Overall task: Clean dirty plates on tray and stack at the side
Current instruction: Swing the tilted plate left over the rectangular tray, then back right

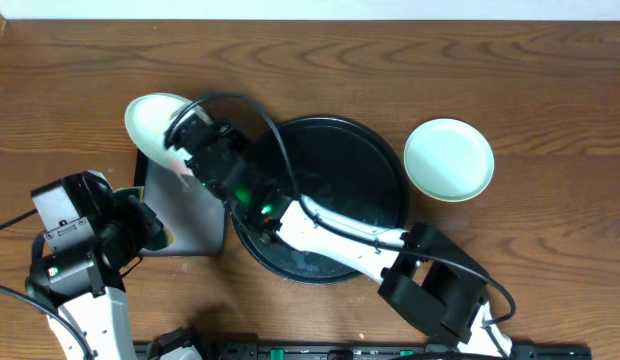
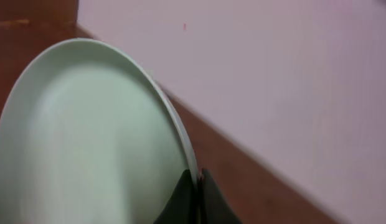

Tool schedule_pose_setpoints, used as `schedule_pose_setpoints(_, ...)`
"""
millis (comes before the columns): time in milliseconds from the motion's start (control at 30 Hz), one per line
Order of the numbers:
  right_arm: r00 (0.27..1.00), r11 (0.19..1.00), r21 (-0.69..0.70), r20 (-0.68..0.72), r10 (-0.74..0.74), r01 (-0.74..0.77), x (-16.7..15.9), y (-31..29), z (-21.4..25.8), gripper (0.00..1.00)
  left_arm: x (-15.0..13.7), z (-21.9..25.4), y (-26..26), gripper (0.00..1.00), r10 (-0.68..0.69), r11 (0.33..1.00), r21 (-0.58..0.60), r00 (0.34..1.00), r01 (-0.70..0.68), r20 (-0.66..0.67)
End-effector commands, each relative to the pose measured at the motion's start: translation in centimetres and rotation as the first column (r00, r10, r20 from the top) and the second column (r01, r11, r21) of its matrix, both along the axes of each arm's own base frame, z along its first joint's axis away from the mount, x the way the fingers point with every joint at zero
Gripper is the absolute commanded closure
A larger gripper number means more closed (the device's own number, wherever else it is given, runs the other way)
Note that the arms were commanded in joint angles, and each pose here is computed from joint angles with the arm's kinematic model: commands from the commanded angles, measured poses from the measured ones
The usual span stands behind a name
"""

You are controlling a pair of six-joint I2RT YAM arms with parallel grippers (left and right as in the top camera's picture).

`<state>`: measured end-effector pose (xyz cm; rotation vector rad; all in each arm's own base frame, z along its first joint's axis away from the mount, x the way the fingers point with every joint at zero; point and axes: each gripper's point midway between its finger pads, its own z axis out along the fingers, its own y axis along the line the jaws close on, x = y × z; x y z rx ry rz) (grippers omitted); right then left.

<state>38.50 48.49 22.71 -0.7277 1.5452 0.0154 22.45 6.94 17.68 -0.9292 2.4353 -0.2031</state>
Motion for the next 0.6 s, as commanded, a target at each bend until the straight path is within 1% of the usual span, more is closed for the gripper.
schedule_pose_setpoints(0, 0.984, 0.986, -0.156, 0.174, -0.028, 0.055, 0.0, -0.3, 3.0, 0.99, 0.0, 0.2, 0.3, 0.93, -0.006, 1.0, 0.019, 1.0, 0.006, 0.004)
schedule_pose_setpoints(233, 0.961, 0.978, -0.197, 0.276, -0.012, 0.069, -0.1, -0.1, 5.1, 0.99, 0.0, 0.2, 0.3, 0.93, -0.006, 1.0, 0.019, 1.0, 0.006, 0.003)
schedule_pose_setpoints(567, 0.959, 0.976, -0.206, 0.285, -0.01, 0.072, -0.1, -0.1, 5.2, 0.99, 0.0, 0.2, 0.3, 0.93, -0.006, 1.0, 0.019, 1.0, 0.006, 0.004)
